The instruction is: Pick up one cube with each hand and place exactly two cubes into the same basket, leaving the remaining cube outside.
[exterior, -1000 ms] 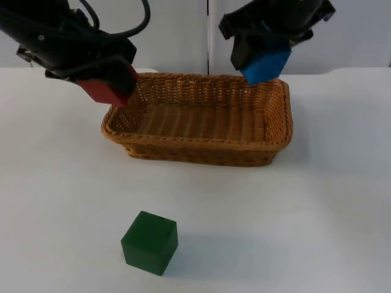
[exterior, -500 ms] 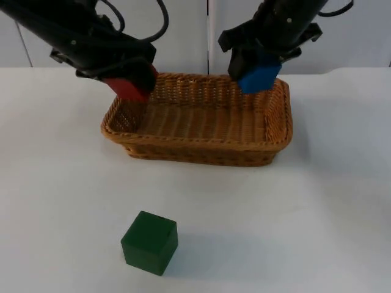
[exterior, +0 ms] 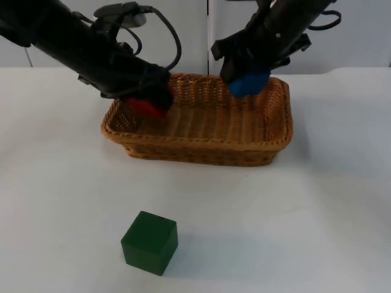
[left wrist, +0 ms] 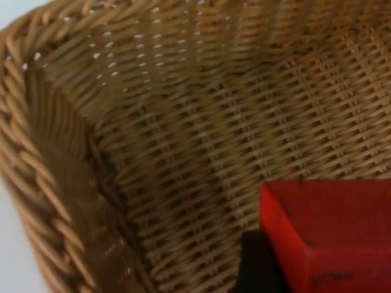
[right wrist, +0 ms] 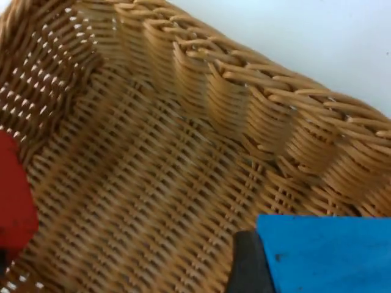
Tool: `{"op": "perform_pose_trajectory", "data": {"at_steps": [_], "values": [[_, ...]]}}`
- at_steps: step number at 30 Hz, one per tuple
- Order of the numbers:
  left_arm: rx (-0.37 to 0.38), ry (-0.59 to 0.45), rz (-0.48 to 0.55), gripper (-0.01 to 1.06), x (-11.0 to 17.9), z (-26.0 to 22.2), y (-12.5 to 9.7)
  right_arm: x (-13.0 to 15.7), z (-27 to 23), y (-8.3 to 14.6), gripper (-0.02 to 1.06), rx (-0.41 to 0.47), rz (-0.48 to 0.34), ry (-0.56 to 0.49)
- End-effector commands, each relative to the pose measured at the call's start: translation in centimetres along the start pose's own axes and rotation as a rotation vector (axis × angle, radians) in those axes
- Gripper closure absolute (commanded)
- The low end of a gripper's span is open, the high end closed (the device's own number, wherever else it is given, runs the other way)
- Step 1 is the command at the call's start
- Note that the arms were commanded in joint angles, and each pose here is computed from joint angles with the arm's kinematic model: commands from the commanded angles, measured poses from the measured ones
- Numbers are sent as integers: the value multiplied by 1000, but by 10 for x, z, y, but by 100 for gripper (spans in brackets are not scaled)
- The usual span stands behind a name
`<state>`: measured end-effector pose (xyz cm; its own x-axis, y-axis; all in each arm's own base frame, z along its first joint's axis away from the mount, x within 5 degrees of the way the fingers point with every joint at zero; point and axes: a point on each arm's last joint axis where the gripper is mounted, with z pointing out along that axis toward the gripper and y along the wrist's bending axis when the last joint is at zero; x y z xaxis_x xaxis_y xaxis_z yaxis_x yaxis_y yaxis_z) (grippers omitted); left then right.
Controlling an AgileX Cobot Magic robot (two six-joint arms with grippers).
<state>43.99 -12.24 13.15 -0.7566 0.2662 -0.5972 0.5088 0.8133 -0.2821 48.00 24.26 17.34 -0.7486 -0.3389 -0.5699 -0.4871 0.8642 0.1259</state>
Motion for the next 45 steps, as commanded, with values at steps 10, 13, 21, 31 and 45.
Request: {"op": "perform_pose_trajectory", "data": {"at_steps": [10,13,21,31,45], "values": [[5,-30,12,105,8,23,7,5,17,-5,105,6,0,-12],[1,-23,8,105,12,29,10,5,17,-5,105,8,-1,-18],[3,-20,3,104,14,33,12,8,19,-4,105,8,-2,-5],[3,-20,1,65,14,33,12,23,28,-6,91,6,-29,59],[30,-24,-1,23,10,28,8,19,23,-5,41,7,-29,39]]}}
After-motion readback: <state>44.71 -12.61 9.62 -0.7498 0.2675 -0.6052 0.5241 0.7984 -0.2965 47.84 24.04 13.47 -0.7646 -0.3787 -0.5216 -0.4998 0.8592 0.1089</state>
